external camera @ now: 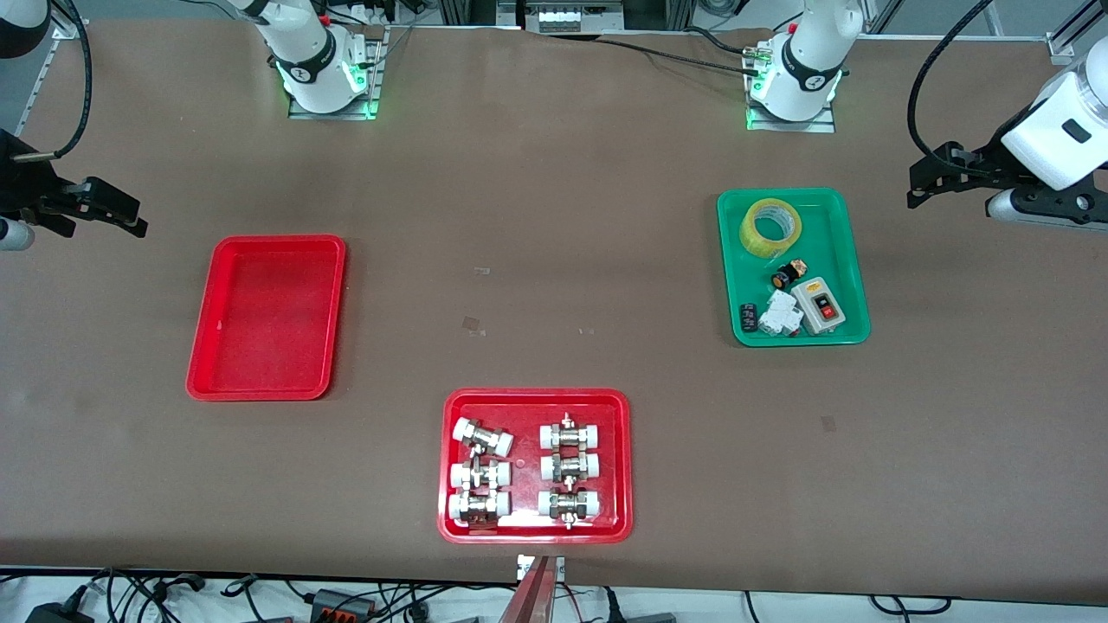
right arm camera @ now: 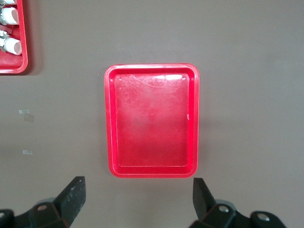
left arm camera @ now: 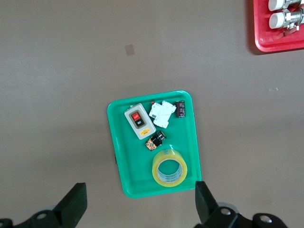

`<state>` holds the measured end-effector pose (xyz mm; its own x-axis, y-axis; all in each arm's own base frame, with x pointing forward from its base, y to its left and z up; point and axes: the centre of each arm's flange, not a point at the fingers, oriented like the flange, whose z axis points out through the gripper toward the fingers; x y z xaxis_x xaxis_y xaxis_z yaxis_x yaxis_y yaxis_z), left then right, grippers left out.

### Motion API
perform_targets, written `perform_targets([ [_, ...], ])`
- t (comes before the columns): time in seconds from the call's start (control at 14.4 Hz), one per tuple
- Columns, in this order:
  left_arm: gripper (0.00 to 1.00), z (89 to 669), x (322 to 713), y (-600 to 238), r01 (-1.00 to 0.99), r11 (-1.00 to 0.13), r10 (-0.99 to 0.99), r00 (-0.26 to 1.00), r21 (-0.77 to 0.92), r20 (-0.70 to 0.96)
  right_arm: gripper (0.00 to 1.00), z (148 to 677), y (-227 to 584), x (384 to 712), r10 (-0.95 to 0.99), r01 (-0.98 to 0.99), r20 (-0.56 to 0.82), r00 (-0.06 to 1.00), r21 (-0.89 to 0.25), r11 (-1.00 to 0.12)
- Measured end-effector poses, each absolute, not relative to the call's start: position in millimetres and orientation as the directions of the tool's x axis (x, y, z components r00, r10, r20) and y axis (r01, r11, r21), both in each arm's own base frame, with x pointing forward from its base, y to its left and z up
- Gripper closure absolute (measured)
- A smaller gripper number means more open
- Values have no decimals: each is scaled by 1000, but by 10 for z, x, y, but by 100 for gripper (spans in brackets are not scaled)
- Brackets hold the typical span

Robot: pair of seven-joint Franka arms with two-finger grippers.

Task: Left arm passes tape to right arm into tray
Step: 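Move the left gripper toward the tape roll on the green tray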

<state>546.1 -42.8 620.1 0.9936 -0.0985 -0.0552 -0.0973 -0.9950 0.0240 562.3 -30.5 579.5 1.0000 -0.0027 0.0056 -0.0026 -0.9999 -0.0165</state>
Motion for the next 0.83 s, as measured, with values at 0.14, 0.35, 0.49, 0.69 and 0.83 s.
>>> perform_targets([
  [0.14,0,6202,5463,-428,-96,-995,-97,994,24,-54,0,5794,-303,5623,-2,-2,5,1000,-16,-1000],
  [0.35,0,6206,5471,-428,-78,-997,-79,996,23,-48,0,5794,-303,5623,-2,-2,5,1000,-16,-1000],
  [0.49,0,6205,5471,-428,-75,-997,-76,996,23,-48,0,5794,-303,5622,-2,-2,5,1000,-17,-1000],
  [0.69,0,6184,5450,-434,-76,-997,-78,995,23,-69,0,5794,-302,5622,-2,-2,5,1000,-17,-1000],
  [0.83,0,6044,5398,-460,-81,-996,-84,986,26,-143,0,5794,-301,5622,-2,-2,5,1000,-17,-1000],
])
